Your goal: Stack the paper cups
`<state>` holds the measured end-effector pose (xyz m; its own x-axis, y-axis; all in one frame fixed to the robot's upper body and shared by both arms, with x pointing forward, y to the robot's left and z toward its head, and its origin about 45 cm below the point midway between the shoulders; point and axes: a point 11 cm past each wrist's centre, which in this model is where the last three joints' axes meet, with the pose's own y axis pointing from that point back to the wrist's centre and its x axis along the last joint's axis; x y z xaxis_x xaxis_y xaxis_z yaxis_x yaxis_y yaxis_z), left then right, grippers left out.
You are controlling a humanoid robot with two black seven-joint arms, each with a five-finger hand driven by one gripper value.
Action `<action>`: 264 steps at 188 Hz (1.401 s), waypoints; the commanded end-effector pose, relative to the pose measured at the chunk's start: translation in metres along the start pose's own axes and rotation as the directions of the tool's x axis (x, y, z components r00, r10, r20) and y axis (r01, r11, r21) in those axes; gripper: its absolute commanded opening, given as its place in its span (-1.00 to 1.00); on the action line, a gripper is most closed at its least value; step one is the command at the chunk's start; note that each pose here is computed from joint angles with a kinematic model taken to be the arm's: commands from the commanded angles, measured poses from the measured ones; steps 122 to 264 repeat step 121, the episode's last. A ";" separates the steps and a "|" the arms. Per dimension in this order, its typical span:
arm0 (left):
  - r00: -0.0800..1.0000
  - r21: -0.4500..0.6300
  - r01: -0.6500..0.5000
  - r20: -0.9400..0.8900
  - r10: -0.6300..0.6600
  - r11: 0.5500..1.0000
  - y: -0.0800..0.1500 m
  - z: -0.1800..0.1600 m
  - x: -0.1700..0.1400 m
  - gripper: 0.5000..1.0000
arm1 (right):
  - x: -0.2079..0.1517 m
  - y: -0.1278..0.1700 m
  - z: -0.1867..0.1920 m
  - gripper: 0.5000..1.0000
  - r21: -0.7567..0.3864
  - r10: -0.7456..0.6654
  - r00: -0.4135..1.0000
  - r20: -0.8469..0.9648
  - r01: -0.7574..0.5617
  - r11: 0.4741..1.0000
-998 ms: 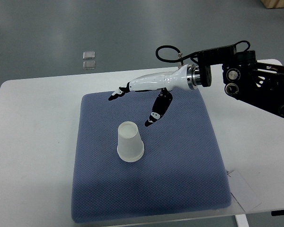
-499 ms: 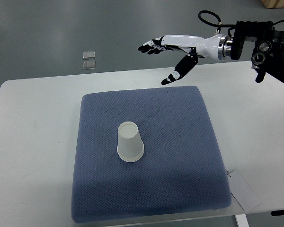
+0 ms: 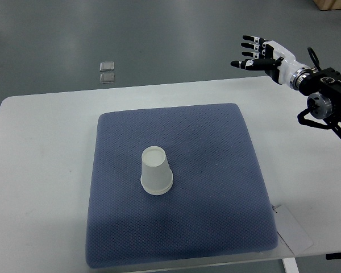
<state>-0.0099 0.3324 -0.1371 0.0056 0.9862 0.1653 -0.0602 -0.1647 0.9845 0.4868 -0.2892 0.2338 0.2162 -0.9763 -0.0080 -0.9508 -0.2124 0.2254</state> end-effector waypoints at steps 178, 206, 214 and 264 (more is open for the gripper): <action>1.000 0.000 0.000 0.000 0.000 1.000 0.000 0.000 0.000 1.00 | -0.011 0.007 0.070 0.65 -0.111 0.061 0.990 0.128 -0.047 0.993; 1.000 0.000 0.000 0.000 0.000 1.000 0.000 0.000 0.000 1.00 | -0.011 0.007 0.070 0.65 -0.111 0.061 0.990 0.128 -0.047 0.993; 1.000 0.000 0.000 0.000 0.000 1.000 0.000 0.000 0.000 1.00 | -0.011 0.007 0.070 0.65 -0.111 0.061 0.990 0.128 -0.047 0.993; 1.000 0.000 0.000 0.000 0.000 1.000 0.000 0.000 0.000 1.00 | -0.011 0.007 0.070 0.65 -0.111 0.061 0.990 0.128 -0.047 0.993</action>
